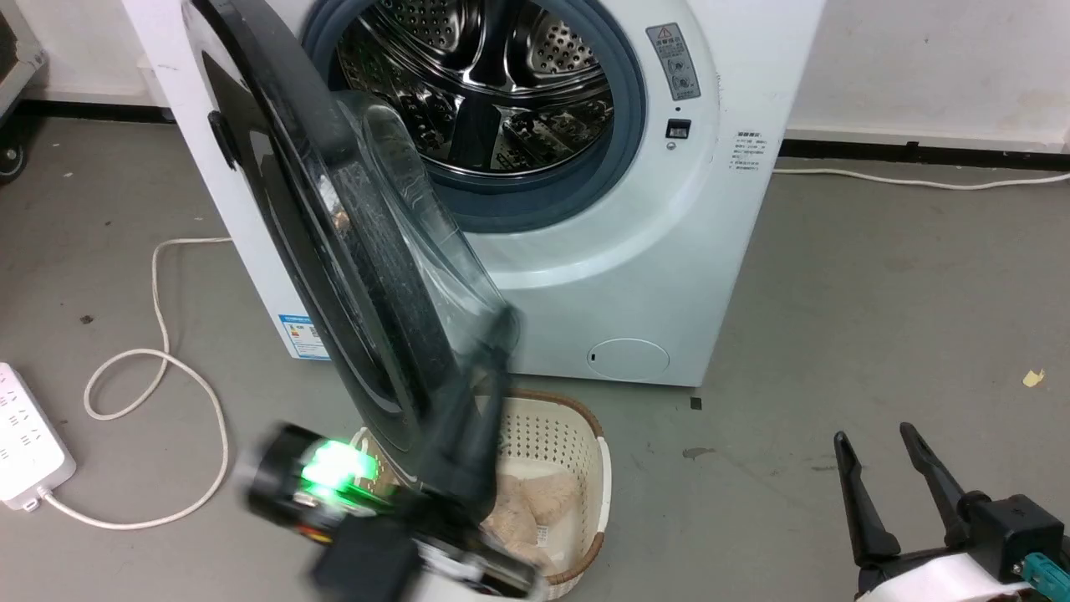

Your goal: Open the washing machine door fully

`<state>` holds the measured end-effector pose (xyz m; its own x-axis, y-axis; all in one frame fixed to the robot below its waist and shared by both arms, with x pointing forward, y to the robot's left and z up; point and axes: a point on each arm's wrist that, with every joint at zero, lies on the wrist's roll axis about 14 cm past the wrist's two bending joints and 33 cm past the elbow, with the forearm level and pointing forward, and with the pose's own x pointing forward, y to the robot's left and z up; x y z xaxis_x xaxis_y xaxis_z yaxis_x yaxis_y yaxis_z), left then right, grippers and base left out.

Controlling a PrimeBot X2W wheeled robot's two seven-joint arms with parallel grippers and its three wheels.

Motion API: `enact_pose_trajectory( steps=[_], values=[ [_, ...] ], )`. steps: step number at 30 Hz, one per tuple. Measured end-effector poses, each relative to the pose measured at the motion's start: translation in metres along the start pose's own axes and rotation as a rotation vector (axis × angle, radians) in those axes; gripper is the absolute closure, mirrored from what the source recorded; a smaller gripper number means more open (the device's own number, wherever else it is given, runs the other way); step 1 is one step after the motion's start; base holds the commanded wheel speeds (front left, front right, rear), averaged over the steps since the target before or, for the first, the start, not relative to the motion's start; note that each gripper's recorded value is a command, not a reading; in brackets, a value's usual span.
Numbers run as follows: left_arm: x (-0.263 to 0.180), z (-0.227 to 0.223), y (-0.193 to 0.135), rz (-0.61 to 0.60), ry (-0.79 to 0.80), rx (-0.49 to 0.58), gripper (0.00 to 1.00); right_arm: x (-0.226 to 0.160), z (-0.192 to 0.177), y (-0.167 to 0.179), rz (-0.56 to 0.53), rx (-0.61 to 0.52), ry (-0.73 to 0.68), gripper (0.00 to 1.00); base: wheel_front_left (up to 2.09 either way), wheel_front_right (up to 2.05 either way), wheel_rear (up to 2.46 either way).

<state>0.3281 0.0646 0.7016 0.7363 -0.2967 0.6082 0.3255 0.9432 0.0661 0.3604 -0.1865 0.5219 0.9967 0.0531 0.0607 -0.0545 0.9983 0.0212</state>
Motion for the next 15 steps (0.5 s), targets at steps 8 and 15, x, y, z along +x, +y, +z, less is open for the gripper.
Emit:
enact_pose_trajectory(
  steps=[8,15],
  values=[
    [-0.041,-0.095,-0.028,-0.018,0.344,-0.155,1.0,0.001,-0.006,0.0,0.0,0.002,0.014,0.0,0.0,0.0,0.0],
    [-0.077,-0.155,-0.018,0.048,0.561,-0.2,1.0,0.005,-0.014,0.002,0.008,0.001,0.038,0.0,0.0,0.0,0.0]
  ],
)
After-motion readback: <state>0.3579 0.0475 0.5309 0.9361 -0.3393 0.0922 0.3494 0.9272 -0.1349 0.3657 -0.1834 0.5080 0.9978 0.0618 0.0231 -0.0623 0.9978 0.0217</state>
